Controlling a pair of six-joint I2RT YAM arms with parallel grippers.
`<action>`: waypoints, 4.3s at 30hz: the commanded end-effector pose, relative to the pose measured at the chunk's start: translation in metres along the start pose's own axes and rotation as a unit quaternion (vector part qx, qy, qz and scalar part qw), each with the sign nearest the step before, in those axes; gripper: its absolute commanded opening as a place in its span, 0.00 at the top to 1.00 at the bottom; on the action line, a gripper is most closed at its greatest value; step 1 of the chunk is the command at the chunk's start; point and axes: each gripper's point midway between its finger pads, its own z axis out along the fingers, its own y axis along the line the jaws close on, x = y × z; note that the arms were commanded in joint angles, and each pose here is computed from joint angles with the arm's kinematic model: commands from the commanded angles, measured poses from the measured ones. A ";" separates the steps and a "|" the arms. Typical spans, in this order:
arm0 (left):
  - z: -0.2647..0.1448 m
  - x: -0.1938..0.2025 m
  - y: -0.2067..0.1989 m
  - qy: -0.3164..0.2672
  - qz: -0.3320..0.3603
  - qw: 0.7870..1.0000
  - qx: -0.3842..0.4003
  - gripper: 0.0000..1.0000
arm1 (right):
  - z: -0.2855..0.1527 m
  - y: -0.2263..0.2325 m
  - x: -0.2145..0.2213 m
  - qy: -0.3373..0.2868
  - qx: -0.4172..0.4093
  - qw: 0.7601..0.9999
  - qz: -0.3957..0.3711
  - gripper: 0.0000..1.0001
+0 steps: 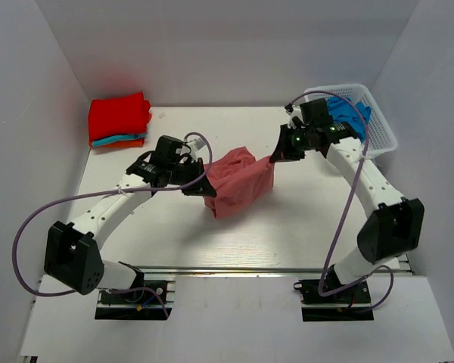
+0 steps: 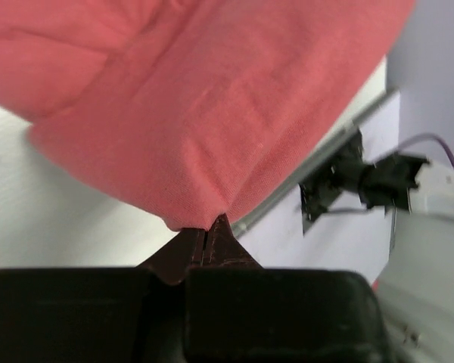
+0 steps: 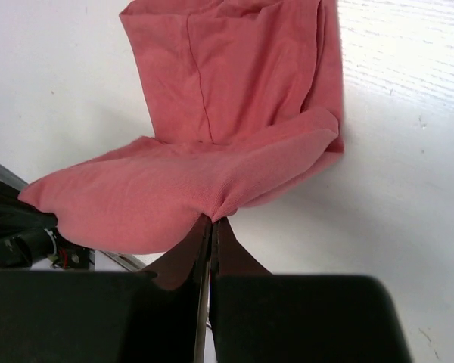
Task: Fold and stack the t-shirts
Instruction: Fold the long partially folded tshirt into a neat square, then smooth out wrinkles on the folded tshirt, then put the neatly folded tshirt into the corner of the board with the left arm
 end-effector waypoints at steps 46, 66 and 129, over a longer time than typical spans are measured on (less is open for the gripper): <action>0.024 -0.201 0.127 -0.243 -0.065 0.962 -0.104 0.00 | 0.159 -0.010 -0.137 -0.125 -0.085 0.988 -0.030 0.10; 0.092 -0.152 0.136 -0.152 -0.059 0.986 -0.045 0.00 | 0.171 0.045 -0.064 -0.023 -0.237 0.970 -0.043 0.10; 0.145 -0.060 0.228 0.020 -0.038 0.956 -0.291 0.42 | 0.055 -0.056 -0.024 -0.196 -0.006 0.980 0.028 0.10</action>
